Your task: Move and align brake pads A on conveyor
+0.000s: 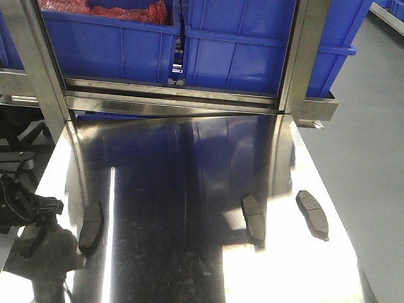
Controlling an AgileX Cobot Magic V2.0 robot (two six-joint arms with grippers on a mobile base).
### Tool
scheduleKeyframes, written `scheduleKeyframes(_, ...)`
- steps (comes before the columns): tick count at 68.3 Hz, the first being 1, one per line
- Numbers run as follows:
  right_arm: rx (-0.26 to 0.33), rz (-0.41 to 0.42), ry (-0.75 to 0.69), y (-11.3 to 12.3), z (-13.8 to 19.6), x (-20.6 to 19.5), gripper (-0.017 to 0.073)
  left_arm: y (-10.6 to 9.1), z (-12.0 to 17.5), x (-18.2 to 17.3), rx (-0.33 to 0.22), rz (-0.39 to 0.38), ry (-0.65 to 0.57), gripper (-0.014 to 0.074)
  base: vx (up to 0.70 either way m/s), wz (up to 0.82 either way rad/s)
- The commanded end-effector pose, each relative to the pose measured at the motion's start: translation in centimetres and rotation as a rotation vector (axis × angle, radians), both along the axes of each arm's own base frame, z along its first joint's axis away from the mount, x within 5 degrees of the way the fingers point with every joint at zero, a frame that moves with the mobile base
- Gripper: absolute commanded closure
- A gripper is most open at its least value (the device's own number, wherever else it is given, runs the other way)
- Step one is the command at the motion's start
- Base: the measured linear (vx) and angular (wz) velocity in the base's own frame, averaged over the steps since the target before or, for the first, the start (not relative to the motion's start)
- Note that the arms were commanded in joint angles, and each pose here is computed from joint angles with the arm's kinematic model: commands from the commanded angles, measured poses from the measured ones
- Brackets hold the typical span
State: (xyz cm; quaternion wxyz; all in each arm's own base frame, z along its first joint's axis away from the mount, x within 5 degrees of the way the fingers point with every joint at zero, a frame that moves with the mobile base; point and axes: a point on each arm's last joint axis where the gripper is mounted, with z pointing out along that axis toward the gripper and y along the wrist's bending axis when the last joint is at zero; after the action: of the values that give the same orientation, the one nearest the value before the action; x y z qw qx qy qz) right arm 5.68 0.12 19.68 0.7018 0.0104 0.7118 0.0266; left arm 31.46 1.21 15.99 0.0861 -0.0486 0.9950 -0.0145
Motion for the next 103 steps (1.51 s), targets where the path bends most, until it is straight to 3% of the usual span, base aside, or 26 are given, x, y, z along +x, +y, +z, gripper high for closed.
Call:
scheduleKeyframes(1,-0.015,-0.004,-0.068,0.0,0.1,0.0,0.0568,0.0,1.7,0.6,-0.001,0.005,-0.08,0.0029,0.0,0.0)
scheduleKeyframes(18,-0.015,-0.004,-0.068,0.0,0.1,0.0,0.0568,0.0,1.7,0.5,0.0,0.004,-0.079,0.0141,0.0,0.0)
scheduleKeyframes(52,-0.015,-0.004,-0.068,0.0,0.1,0.0,0.0568,0.0,1.7,0.4,-0.001,0.003,-0.068,0.0483,0.0,0.0)
scheduleKeyframes(65,-0.015,-0.004,-0.068,0.0,0.1,0.0,0.0568,0.0,2.1,0.4,0.001,-0.002,-0.083,0.0498,0.0,0.0)
scheduleKeyframes(83,-0.015,-0.004,-0.068,0.0,0.1,0.0,0.0568,0.0,5.5,-0.4,0.007,-0.002,-0.195,0.0496,0.0,0.0)
scheduleKeyframes(103,-0.015,-0.004,-0.068,0.0,0.1,0.0,0.0568,-0.1,8.9,-4.2,0.024,0.005,-0.458,0.049,0.0,0.0)
